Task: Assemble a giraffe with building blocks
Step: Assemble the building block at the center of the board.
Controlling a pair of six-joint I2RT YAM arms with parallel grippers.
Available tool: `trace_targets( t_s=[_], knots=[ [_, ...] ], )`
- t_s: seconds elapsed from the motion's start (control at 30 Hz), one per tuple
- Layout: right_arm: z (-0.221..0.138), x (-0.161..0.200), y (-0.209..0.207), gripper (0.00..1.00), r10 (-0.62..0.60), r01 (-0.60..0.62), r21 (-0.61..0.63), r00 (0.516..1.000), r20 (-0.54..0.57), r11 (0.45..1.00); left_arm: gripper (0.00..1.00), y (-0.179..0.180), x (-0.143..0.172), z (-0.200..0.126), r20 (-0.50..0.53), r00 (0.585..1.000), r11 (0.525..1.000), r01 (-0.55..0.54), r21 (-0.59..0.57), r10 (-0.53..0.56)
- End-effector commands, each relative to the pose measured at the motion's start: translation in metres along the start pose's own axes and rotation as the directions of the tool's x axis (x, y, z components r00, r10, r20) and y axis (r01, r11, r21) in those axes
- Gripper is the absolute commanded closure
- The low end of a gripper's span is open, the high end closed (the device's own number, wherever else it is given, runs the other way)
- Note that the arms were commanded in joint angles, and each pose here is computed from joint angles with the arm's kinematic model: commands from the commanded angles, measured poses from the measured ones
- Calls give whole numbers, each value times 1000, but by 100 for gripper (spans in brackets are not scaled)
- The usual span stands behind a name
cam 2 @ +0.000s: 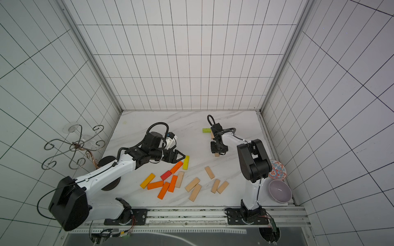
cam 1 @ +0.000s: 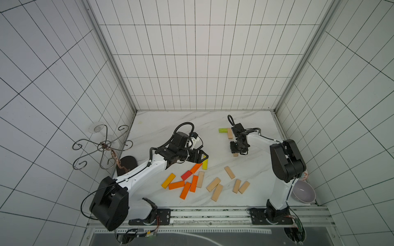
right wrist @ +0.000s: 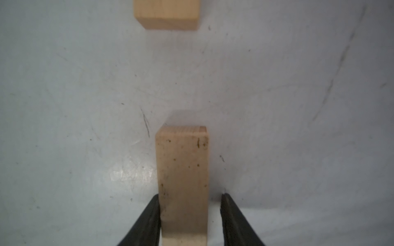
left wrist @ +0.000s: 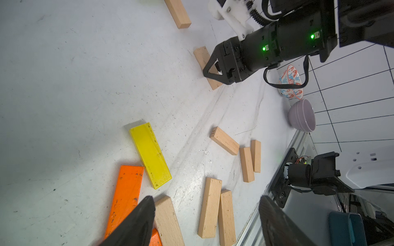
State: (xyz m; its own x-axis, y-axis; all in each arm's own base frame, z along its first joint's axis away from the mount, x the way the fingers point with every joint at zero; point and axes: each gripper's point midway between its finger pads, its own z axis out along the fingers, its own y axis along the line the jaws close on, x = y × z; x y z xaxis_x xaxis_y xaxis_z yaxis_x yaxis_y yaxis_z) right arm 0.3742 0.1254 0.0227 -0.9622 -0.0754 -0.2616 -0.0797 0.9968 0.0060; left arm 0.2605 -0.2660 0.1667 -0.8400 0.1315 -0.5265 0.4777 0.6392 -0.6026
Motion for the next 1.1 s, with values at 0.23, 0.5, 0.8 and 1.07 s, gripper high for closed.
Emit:
trace_targets(
  t_s=[0.23,0.5,0.8,1.07],
  knots=[
    [16,18,-8,78,2,0,27,998,-69,1000,23,-4,-2,2,9,1000,999,-22,41,22],
    [18,3,0,80,8,-8,3,998,-65,1000,23,-2,-5,-1,22,1000,999,-15,50,14],
    [21,-12,6,81,13,-14,-4,998,-59,1000,23,-1,-6,-2,28,1000,998,-11,58,9],
    [26,-18,8,81,20,-20,-7,998,-61,1000,23,0,-6,-3,32,999,998,-6,60,4]
  ],
)
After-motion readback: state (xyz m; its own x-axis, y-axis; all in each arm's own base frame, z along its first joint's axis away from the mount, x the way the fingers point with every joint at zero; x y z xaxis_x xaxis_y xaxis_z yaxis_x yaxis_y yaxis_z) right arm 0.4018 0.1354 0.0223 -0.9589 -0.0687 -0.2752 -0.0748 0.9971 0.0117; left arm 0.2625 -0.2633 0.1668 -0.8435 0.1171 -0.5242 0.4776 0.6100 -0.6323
